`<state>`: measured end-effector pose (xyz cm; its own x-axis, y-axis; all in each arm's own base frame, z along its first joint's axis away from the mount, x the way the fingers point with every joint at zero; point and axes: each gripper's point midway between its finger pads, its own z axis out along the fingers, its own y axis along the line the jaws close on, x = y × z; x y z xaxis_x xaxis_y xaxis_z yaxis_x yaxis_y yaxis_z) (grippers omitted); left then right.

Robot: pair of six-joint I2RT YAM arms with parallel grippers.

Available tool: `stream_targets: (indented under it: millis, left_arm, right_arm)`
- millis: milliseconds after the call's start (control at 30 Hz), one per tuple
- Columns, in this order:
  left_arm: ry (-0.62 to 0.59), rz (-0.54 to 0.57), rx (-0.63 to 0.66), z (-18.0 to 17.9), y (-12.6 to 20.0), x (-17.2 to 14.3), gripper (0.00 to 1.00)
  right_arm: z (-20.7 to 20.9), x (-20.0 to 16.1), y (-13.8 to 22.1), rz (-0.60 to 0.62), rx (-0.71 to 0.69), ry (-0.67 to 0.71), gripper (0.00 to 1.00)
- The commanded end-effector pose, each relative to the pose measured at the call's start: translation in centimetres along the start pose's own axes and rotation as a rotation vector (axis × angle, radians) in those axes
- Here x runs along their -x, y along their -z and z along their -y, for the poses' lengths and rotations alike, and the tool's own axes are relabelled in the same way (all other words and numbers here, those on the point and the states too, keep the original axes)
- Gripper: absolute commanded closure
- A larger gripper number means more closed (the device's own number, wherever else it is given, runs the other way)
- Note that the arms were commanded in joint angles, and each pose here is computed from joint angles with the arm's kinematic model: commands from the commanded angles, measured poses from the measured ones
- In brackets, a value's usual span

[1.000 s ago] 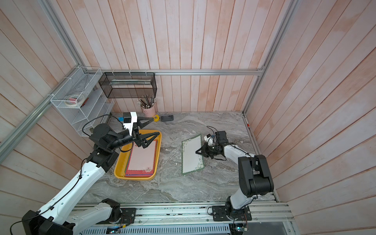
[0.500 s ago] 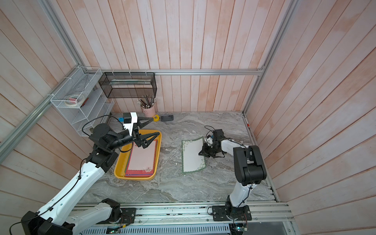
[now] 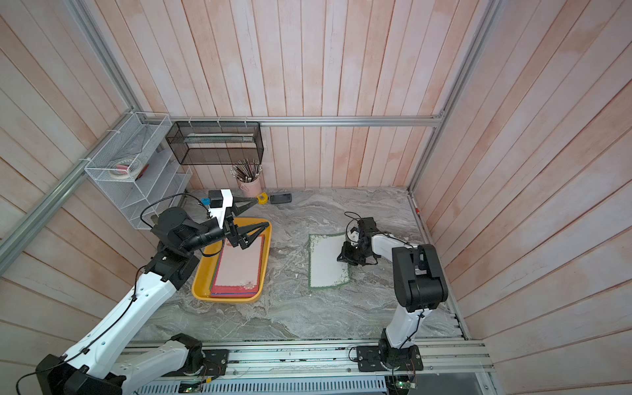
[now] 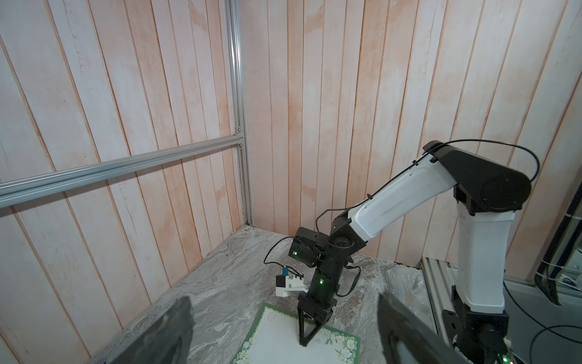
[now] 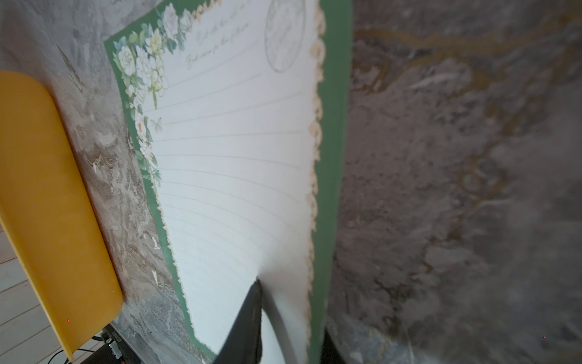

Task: Take out the stationery paper from the storage box
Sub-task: Place the stationery paper at the center of the board.

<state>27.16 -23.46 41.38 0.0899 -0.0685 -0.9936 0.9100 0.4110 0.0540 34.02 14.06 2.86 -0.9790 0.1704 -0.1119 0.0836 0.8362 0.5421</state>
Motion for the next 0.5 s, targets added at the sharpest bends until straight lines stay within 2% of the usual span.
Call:
stream_targets:
  millis: [0,167,467]
  left_arm:
    - [-0.027,0.010,0.013,-0.2,-0.1,1.0,0.08]
    - [-0.033,0.010,0.018,-0.1,0.0,1.1,0.08]
    - [-0.038,0.009,0.028,-0.2,0.1,1.3,0.08]
  right_arm:
    - [0.5,-0.1,0.6,0.012,-0.044,0.016,0.73]
    - [0.7,0.4,1.5,0.038,-0.083,0.020,0.62]
    - [1.3,1.0,2.6,0.069,-0.153,0.027,0.58]
